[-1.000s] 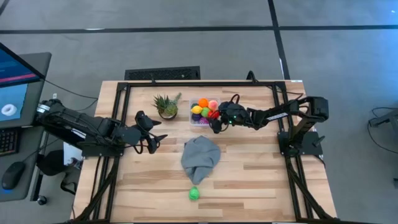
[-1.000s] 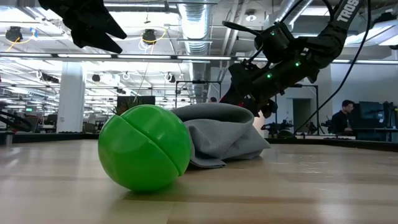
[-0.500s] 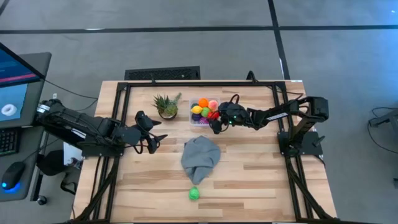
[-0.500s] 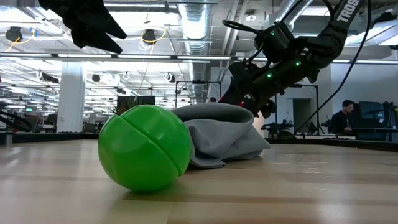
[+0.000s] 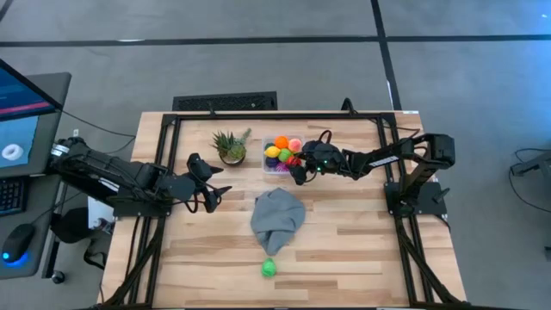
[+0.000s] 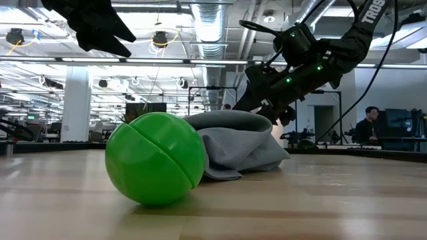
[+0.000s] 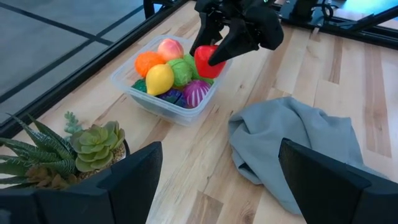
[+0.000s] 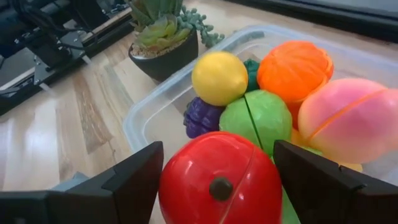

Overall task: Pick and placing Produce into tupperware
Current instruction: Put the red apple into the transparent container, then put the green pear into the transparent container

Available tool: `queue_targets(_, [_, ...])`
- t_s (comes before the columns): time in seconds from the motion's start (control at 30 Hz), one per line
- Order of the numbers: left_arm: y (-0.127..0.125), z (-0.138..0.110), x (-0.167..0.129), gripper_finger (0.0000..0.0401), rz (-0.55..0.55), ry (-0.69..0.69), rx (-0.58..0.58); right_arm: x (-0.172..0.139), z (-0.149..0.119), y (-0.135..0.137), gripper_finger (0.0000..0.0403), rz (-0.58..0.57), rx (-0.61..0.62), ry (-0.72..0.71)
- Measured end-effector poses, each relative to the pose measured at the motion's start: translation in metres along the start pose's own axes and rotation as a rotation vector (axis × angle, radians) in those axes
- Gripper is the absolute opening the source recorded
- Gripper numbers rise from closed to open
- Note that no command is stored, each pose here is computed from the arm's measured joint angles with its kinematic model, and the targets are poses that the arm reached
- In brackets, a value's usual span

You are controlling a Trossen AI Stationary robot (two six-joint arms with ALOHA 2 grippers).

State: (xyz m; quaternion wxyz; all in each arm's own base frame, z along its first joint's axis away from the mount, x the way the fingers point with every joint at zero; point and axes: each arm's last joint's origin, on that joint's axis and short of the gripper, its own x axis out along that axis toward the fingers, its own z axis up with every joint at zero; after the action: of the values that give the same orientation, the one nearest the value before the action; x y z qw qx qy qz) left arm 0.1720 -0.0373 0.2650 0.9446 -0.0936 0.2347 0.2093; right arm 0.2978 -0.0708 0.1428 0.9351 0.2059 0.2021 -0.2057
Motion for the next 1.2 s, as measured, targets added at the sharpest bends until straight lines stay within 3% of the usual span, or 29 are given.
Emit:
queue_targets(0.6, [0.0, -0.001, 0.0, 0.0311, 0.0, 0.006, 0.003, 0.004, 0.013, 0.002, 0.0361, -0.049, -0.059, 0.032])
queue_targets(1.2, [0.001, -0.002, 0.0, 0.0311, 0.003, 0.016, 0.011, 0.009, 0.033, 0.011, 0.0356, -0.051, -0.126, 0.033])
